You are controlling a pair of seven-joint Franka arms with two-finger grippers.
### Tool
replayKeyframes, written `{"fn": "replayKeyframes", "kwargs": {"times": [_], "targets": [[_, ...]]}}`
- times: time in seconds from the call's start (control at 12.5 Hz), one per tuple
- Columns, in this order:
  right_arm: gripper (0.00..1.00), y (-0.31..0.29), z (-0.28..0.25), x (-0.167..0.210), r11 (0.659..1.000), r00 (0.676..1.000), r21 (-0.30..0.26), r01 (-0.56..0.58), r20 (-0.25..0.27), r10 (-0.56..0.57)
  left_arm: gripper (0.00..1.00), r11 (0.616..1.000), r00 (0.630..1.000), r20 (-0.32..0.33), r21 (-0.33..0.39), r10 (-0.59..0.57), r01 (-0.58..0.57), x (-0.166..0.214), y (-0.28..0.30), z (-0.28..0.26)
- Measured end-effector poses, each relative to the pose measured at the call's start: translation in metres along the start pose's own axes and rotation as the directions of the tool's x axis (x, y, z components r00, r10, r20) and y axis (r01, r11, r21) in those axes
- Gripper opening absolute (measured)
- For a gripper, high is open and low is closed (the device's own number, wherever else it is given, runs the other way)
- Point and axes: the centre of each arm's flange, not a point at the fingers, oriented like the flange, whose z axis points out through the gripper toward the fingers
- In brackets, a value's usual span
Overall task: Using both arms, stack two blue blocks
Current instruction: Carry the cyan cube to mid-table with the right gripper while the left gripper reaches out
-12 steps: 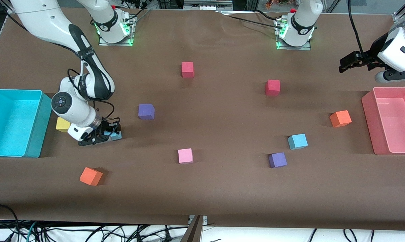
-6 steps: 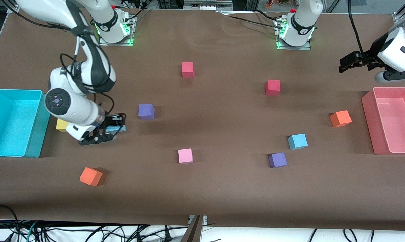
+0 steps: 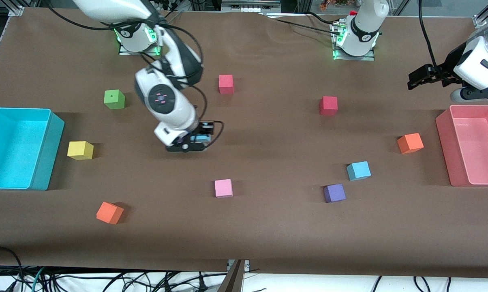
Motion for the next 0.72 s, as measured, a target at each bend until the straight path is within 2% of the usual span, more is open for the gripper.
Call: {"fn": "replayKeyframes", "kwargs": {"times": [0.24,0.48,0.56,0.72], "targets": [[0.56,-0.04,0.063,-0.016,1.0,0.998,-0.018,-0.021,-0.059,0.02,1.0,1.0,1.0,-0.027,-0.006,0.0,0.0,0.012,0.002,0.006],[0.57,-0.047,0.1,-0.017,1.0,0.996,-0.01,-0.007,-0.085,0.006,1.0,1.0,0.998,-0.066,-0.014,-0.003,0.002,0.034,0.005,0.033],[0.63,-0.048,0.1,-0.016,1.0,0.995,-0.019,0.003,-0.096,-0.005,1.0,1.0,0.997,-0.073,-0.015,-0.004,0.003,0.043,0.006,0.048],[0.85,-0.05,0.093,-0.014,1.0,0.993,-0.018,0.009,-0.114,-0.012,1.0,1.0,0.996,-0.092,-0.02,-0.007,0.005,0.064,0.008,0.084]]}}
